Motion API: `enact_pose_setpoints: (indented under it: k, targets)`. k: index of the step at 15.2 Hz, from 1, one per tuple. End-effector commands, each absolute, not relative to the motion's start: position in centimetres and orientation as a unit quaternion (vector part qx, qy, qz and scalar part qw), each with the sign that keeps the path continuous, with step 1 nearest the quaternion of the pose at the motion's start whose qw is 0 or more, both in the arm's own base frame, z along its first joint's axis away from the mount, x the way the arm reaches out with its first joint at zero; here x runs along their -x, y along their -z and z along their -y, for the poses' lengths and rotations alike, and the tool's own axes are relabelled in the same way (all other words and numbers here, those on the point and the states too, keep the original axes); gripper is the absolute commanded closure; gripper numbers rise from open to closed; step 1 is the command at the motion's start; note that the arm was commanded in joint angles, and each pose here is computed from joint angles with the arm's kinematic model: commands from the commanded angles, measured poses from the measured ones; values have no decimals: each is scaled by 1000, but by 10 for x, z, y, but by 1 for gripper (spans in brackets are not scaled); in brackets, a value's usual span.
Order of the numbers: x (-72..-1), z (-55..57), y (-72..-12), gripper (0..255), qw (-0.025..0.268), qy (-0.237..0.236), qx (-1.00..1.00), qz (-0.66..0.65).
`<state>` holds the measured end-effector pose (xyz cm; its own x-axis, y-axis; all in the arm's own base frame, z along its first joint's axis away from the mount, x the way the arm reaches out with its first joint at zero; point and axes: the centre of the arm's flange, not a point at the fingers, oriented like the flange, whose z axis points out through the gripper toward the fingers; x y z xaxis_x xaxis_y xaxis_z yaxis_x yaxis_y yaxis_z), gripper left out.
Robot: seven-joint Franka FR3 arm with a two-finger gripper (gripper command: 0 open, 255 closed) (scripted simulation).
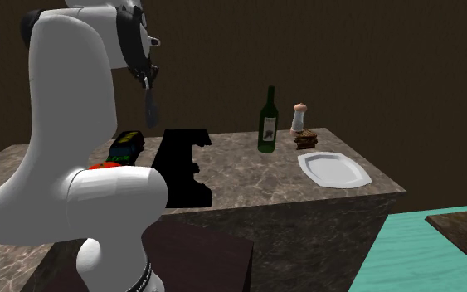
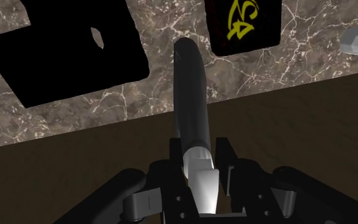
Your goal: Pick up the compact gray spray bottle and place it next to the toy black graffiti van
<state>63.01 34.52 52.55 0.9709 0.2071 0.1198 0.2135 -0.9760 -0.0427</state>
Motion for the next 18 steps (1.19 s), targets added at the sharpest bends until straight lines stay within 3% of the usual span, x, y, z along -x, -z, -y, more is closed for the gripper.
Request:
enact_pose_setpoints:
  k: [1, 18]
  targets:
    - [-630, -346, -514, 255, 28, 58, 992, 106]
    - [-630, -346, -429, 255, 28, 58, 992, 106]
